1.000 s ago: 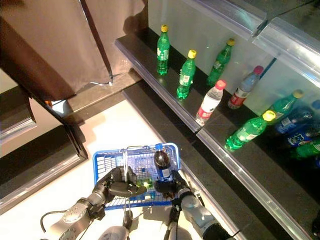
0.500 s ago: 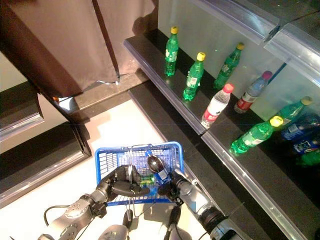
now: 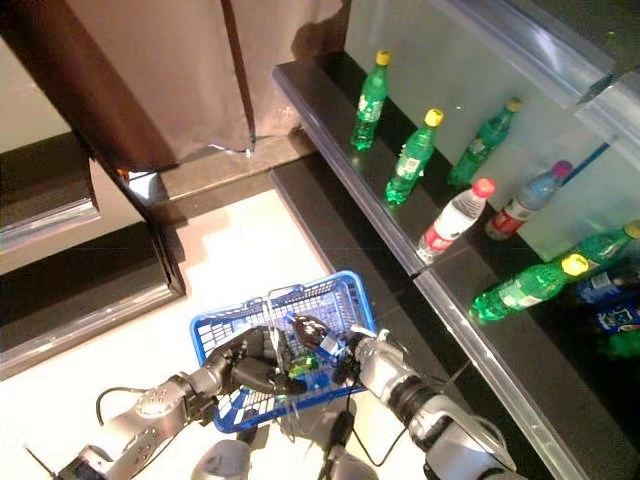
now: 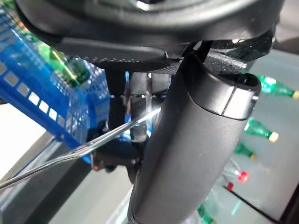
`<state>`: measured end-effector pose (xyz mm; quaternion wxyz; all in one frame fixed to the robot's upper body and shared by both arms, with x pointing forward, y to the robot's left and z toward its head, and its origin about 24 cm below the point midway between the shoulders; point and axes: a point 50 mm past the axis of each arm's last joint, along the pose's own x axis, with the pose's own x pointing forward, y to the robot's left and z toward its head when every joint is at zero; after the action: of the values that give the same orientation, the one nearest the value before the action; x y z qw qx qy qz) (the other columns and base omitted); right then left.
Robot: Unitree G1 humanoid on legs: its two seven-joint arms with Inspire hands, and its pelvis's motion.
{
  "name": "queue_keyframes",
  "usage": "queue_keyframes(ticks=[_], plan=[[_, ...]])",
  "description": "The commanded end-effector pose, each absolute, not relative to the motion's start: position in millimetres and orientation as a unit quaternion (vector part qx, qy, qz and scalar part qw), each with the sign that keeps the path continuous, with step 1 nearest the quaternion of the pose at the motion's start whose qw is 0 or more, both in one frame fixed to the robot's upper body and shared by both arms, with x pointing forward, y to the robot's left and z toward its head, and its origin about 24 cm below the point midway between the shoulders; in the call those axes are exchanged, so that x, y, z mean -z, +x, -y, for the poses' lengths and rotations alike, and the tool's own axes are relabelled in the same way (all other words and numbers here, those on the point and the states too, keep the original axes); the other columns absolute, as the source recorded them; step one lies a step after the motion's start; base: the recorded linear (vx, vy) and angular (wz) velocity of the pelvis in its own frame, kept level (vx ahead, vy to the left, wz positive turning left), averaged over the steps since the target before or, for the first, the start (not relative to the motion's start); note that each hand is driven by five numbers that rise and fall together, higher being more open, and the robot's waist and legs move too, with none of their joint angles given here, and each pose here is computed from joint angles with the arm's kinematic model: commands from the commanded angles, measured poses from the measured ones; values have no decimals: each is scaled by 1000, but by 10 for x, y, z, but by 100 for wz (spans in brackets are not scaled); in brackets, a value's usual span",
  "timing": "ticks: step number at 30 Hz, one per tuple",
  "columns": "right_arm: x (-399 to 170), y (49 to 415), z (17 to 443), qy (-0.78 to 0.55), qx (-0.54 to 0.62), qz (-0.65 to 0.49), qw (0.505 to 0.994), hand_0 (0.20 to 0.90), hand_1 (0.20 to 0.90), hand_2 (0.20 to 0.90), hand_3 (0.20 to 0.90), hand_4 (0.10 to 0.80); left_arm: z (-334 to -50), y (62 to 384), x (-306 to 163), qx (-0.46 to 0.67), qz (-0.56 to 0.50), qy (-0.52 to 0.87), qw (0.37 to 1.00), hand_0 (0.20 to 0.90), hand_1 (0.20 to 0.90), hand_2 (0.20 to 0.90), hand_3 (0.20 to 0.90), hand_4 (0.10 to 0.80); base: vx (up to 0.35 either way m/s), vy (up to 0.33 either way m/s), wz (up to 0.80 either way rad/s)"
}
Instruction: Pick up the drink and place into the basket.
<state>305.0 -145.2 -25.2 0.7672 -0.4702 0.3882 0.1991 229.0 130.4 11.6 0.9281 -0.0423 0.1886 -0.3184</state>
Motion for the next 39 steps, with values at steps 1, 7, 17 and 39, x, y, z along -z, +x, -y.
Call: queue_keyframes(ticks=[1,7,17,39], plan=[[-587,3690,1599,-598,-112,-279,743,300,300,300,200,100,-632,2315,-1387,527,98,-105,838,300,300,300,200,100,-38,-12,0],[-725,3795,1633,-631,-101,-279,717,300,300,300,200,100,-540,2325,-1420,558,93,-94,819,300,300,300,200,100,-8,-10,3],[-1067,3950,1372,-748,-102,-253,605,300,300,300,200,100,-358,2355,-1511,596,102,-70,794,300,300,300,200,100,-29,-10,7],[-1658,3715,230,-760,-146,5,633,300,300,300,200,100,-161,2386,-1644,595,123,-83,790,300,300,300,200,100,-22,19,0]])
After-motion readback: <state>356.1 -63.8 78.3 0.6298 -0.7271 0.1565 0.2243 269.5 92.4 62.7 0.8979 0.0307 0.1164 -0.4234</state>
